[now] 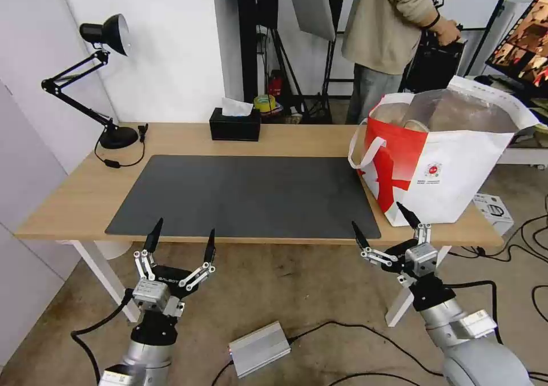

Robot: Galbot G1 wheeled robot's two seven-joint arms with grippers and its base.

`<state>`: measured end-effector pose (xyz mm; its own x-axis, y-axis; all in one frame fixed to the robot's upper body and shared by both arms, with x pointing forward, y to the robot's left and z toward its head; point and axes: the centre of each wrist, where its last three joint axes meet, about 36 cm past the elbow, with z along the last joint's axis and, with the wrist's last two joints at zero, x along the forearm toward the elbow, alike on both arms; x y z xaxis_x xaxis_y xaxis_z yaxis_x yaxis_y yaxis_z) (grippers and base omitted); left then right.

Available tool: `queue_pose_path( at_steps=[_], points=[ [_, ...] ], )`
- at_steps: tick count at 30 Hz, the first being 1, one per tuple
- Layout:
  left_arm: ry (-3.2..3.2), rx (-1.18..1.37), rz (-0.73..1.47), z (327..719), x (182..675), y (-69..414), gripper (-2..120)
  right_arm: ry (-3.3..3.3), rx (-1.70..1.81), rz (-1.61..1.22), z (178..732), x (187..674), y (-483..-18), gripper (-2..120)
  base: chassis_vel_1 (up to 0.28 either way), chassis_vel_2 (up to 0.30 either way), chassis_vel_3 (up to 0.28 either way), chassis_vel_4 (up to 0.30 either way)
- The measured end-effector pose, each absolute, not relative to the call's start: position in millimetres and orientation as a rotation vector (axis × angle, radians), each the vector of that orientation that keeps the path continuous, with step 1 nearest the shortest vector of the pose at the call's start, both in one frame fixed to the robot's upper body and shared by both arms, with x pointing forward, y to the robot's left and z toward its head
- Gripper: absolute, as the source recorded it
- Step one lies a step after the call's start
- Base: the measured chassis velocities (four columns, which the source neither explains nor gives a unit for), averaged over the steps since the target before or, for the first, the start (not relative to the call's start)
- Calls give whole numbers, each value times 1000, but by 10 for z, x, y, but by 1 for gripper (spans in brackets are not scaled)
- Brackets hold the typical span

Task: Pick up the trash from the table and place it into the takeout bag.

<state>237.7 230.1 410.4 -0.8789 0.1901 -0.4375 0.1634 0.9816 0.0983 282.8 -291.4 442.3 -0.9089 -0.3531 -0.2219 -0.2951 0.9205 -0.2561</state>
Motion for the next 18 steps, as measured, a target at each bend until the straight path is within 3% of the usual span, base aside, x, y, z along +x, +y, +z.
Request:
queue_pose_path(
  at_steps=[18],
  points=[
    [2668,250,85,4099,2379,2301,100,2816,-484,-316,4422,2828,-2914,100,0,0,0,0]
  ],
)
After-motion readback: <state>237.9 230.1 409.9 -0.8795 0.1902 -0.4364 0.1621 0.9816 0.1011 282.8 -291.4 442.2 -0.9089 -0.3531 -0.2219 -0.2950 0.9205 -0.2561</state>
